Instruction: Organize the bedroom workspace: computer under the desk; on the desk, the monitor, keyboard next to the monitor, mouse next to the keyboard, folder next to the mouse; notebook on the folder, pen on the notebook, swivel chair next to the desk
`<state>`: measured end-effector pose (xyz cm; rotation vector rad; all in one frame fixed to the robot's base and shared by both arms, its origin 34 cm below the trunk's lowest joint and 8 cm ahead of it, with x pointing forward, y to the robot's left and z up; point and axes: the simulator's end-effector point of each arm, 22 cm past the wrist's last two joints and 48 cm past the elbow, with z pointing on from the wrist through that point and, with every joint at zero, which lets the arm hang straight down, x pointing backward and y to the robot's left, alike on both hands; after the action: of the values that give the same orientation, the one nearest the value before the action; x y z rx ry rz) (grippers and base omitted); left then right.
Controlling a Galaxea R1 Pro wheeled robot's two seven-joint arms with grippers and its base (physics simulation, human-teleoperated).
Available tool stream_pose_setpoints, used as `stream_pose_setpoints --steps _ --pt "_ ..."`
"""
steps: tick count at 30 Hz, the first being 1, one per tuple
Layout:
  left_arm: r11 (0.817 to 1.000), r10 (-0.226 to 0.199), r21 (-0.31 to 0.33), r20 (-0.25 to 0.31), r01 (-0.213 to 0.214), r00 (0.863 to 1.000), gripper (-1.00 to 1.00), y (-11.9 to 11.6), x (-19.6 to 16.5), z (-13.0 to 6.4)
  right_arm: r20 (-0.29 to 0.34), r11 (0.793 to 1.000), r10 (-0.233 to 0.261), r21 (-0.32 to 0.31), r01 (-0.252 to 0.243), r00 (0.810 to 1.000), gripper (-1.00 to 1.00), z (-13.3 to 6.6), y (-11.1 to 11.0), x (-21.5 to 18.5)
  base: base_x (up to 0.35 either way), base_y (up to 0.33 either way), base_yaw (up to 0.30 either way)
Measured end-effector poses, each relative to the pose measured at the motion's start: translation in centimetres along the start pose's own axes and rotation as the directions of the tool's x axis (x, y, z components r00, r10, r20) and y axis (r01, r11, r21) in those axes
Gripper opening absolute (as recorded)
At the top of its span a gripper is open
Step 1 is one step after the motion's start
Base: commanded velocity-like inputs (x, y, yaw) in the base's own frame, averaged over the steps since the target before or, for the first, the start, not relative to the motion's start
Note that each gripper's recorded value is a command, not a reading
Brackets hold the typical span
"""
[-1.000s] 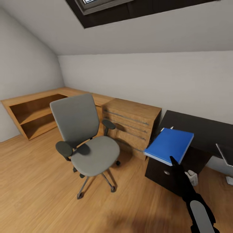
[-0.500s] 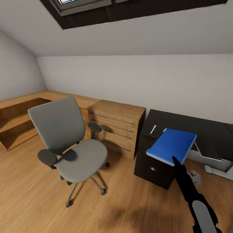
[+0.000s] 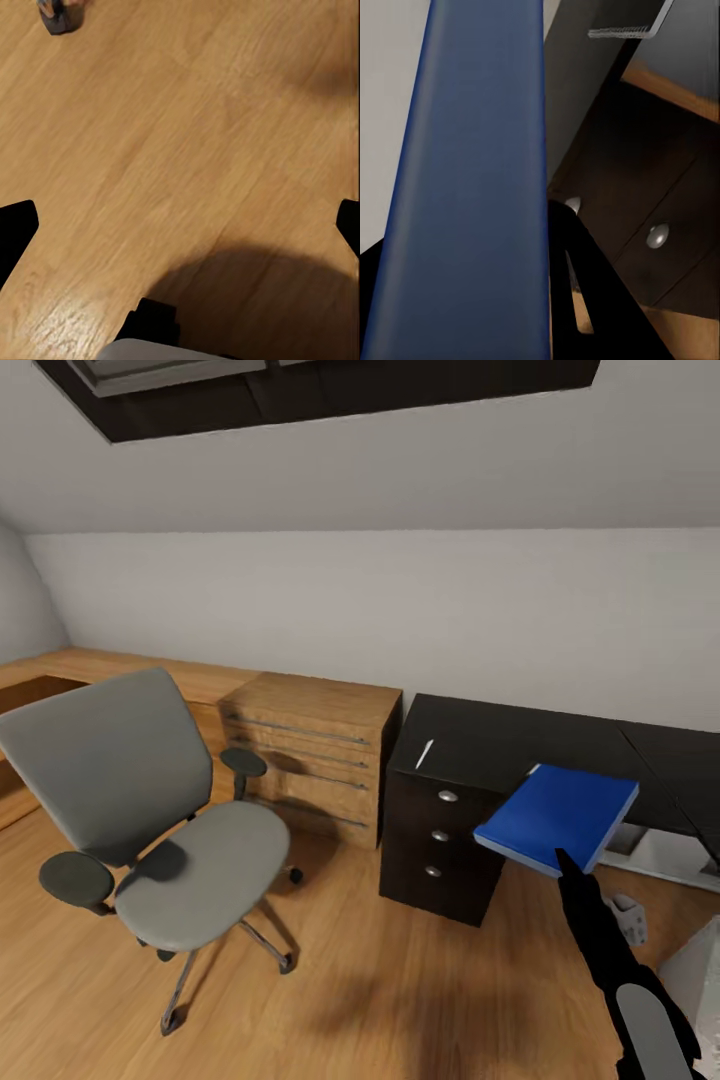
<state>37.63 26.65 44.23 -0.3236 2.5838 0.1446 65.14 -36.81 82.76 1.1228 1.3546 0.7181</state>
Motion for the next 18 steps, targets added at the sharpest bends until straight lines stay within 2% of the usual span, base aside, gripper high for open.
stream_pose_setpoints --steps 9,18 --pt "0.999 0.043 0.021 -0.007 -0.043 0.999 1.00 -0.8 0.9 -0.3 0.026 1.000 -0.001 -0.002 0.001 1.000 -1.00 0.0 0.1 -0.7 0.241 -0.134 -0.298" --pt "0.999 0.048 0.021 -0.006 -0.048 0.999 1.00 -0.7 1.1 -0.3 0.061 1.000 -0.004 -0.006 0.004 0.998 -1.00 0.0 0.3 -1.7 0.057 -0.037 -0.293"
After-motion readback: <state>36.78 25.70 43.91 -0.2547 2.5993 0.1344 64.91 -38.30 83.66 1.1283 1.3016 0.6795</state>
